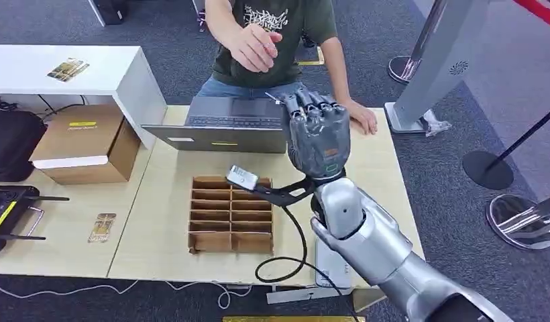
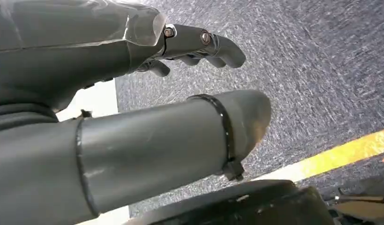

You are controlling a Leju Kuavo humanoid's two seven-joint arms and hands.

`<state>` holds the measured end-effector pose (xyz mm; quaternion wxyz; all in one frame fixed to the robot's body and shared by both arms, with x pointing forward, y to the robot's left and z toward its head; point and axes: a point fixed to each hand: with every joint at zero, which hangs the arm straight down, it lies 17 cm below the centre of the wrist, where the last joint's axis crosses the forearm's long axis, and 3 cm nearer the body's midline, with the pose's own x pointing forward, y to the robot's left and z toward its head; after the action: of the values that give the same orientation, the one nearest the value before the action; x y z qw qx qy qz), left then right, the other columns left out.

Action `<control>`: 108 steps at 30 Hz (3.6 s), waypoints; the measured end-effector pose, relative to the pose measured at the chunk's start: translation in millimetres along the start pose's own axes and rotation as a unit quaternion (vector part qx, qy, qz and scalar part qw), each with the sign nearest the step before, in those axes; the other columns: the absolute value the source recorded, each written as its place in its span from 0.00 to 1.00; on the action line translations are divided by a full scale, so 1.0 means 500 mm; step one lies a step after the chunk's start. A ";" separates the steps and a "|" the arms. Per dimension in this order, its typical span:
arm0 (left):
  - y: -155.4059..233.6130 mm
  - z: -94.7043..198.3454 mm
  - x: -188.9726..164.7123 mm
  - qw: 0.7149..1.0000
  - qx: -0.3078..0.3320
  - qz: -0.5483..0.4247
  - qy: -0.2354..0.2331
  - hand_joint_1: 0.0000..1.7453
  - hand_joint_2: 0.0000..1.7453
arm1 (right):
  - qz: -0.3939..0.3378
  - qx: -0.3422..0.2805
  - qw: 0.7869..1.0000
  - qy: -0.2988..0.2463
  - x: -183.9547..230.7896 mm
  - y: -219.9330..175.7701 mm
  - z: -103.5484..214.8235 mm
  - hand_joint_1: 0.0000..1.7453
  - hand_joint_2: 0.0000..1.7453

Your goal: Pass the card to the sensor for recognition and then transmit it.

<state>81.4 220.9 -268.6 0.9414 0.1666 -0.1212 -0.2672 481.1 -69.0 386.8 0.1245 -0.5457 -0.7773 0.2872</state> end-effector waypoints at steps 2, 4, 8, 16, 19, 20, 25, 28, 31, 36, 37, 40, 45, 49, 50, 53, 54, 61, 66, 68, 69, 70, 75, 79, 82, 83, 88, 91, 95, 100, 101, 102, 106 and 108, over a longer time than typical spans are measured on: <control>0.001 -0.001 0.000 1.000 0.000 -0.005 -0.002 0.00 0.00 | 0.006 0.009 1.000 -0.011 0.005 0.017 -0.006 1.00 1.00; 0.004 -0.002 0.002 1.000 0.001 -0.008 -0.004 0.00 0.00 | 0.007 0.016 1.000 -0.018 0.015 0.029 -0.011 1.00 1.00; 0.007 -0.004 0.000 1.000 0.002 -0.013 -0.005 0.00 0.00 | 0.007 0.022 0.999 -0.026 0.031 0.043 -0.025 1.00 1.00; 0.009 -0.004 -0.001 1.000 0.003 -0.013 -0.006 0.00 0.00 | 0.004 0.034 0.999 -0.029 0.049 0.063 -0.032 1.00 1.00; 0.009 -0.004 -0.001 1.000 0.003 -0.013 -0.006 0.00 0.00 | 0.007 0.037 0.999 -0.029 0.048 0.069 -0.039 1.00 1.00; 0.009 -0.004 -0.001 1.000 0.003 -0.014 -0.006 0.00 0.00 | 0.008 0.037 0.999 -0.030 0.048 0.070 -0.044 1.00 1.00; 0.012 -0.005 -0.002 1.000 0.005 -0.016 -0.006 0.00 0.00 | 0.016 0.039 0.999 -0.027 0.036 0.075 -0.074 1.00 1.00; 0.013 -0.006 -0.002 1.000 0.005 -0.017 -0.005 0.00 0.00 | 0.020 0.040 0.999 -0.023 0.029 0.079 -0.090 1.00 1.00; 0.013 -0.006 -0.004 1.000 0.005 -0.017 -0.003 0.00 0.00 | 0.022 0.043 0.999 -0.019 0.024 0.084 -0.094 1.00 1.00; 0.014 -0.006 -0.004 1.000 0.006 -0.018 -0.004 0.00 0.00 | 0.025 0.052 0.998 -0.017 0.022 0.096 -0.092 1.00 1.00; 0.014 -0.006 -0.004 1.000 0.006 -0.018 -0.004 0.00 0.00 | 0.025 0.054 0.998 -0.017 0.022 0.098 -0.091 1.00 1.00; 0.014 -0.006 -0.002 1.000 0.006 -0.021 -0.006 0.00 0.00 | 0.027 0.058 0.998 -0.016 0.020 0.104 -0.089 1.00 1.00; 0.014 -0.006 -0.002 1.000 0.006 -0.021 -0.006 0.00 0.00 | 0.027 0.058 0.998 -0.016 0.020 0.104 -0.089 1.00 1.00; 0.014 -0.006 -0.002 1.000 0.006 -0.022 -0.006 0.00 0.00 | 0.028 0.061 0.998 -0.015 0.018 0.109 -0.087 1.00 1.00; 0.014 -0.006 -0.001 1.000 0.006 -0.024 -0.007 0.00 0.00 | 0.029 0.064 0.997 -0.015 0.017 0.112 -0.086 1.00 1.00; 0.014 -0.006 -0.001 1.000 0.006 -0.024 -0.007 0.00 0.00 | 0.028 0.073 0.997 -0.008 0.011 0.123 -0.082 0.00 1.00; 0.015 -0.006 -0.001 1.000 0.006 -0.024 -0.006 0.00 0.00 | 0.027 0.073 0.997 -0.008 0.010 0.124 -0.082 0.00 1.00; 0.014 -0.006 -0.002 1.000 0.006 -0.024 -0.006 0.00 0.00 | 0.028 0.078 0.997 -0.002 0.001 0.128 -0.081 0.00 1.00; 0.015 -0.006 -0.002 1.000 0.006 -0.023 -0.005 0.00 0.00 | 0.028 0.077 0.997 0.001 -0.004 0.128 -0.082 0.00 1.00; 0.015 -0.006 -0.002 1.000 0.006 -0.023 -0.005 0.00 0.00 | 0.028 0.077 0.997 0.002 -0.004 0.128 -0.082 0.00 1.00; 0.015 -0.006 -0.002 1.000 0.006 -0.023 -0.005 0.00 0.00 | 0.028 0.078 0.997 0.002 -0.004 0.128 -0.082 0.00 1.00; 0.015 -0.006 -0.002 1.000 0.006 -0.023 -0.005 0.00 0.00 | 0.028 0.078 0.997 0.002 -0.005 0.129 -0.081 0.00 1.00; 0.016 -0.006 -0.003 1.000 0.009 -0.022 -0.003 0.00 0.00 | 0.028 0.083 0.996 0.002 -0.005 0.133 -0.078 0.00 1.00; 0.017 -0.006 -0.004 1.000 0.010 -0.020 -0.001 0.00 0.00 | 0.022 0.089 0.996 0.012 -0.010 0.134 -0.068 0.00 1.00; 0.018 -0.006 -0.005 1.000 0.013 -0.015 0.001 0.00 0.00 | 0.016 0.093 0.995 0.019 -0.016 0.133 -0.051 0.00 1.00; 0.019 -0.006 -0.006 1.000 0.014 -0.013 0.002 0.00 0.00 | 0.013 0.095 0.995 0.025 -0.020 0.132 -0.044 0.00 1.00; 0.018 -0.004 -0.006 1.000 0.017 0.000 0.007 0.00 0.00 | -0.004 0.108 0.993 0.056 -0.041 0.130 0.011 0.00 1.00; 0.014 -0.003 -0.005 1.000 0.016 0.002 0.007 0.00 0.00 | -0.011 0.110 0.991 0.079 -0.058 0.120 0.050 0.00 1.00; 0.013 -0.002 -0.006 1.000 0.015 0.003 0.008 0.00 0.00 | -0.006 0.116 0.987 0.109 -0.092 0.106 0.101 0.00 1.00; 0.012 -0.002 -0.010 1.000 0.014 0.009 0.014 0.00 0.00 | 0.019 0.116 0.983 0.143 -0.154 0.080 0.155 0.00 1.00; 0.012 -0.002 -0.012 1.000 0.014 0.011 0.016 0.00 0.00 | 0.022 0.116 0.982 0.145 -0.160 0.075 0.164 0.00 1.00; 0.012 -0.002 -0.013 1.000 0.014 0.015 0.018 0.00 0.00 | 0.023 0.114 0.982 0.146 -0.164 0.069 0.172 0.00 1.00; 0.008 0.000 -0.018 0.999 0.014 0.032 0.027 0.00 0.00 | 0.024 0.111 0.983 0.142 -0.167 0.050 0.203 0.00 1.00; 0.004 0.002 -0.018 0.999 0.015 0.040 0.030 0.00 0.00 | 0.024 0.112 0.983 0.143 -0.169 0.042 0.219 0.00 1.00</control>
<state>74.4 227.2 -268.1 0.9521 0.1832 -0.1031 -0.2220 473.3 -175.8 296.5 0.2881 -0.5823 -0.7010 0.2940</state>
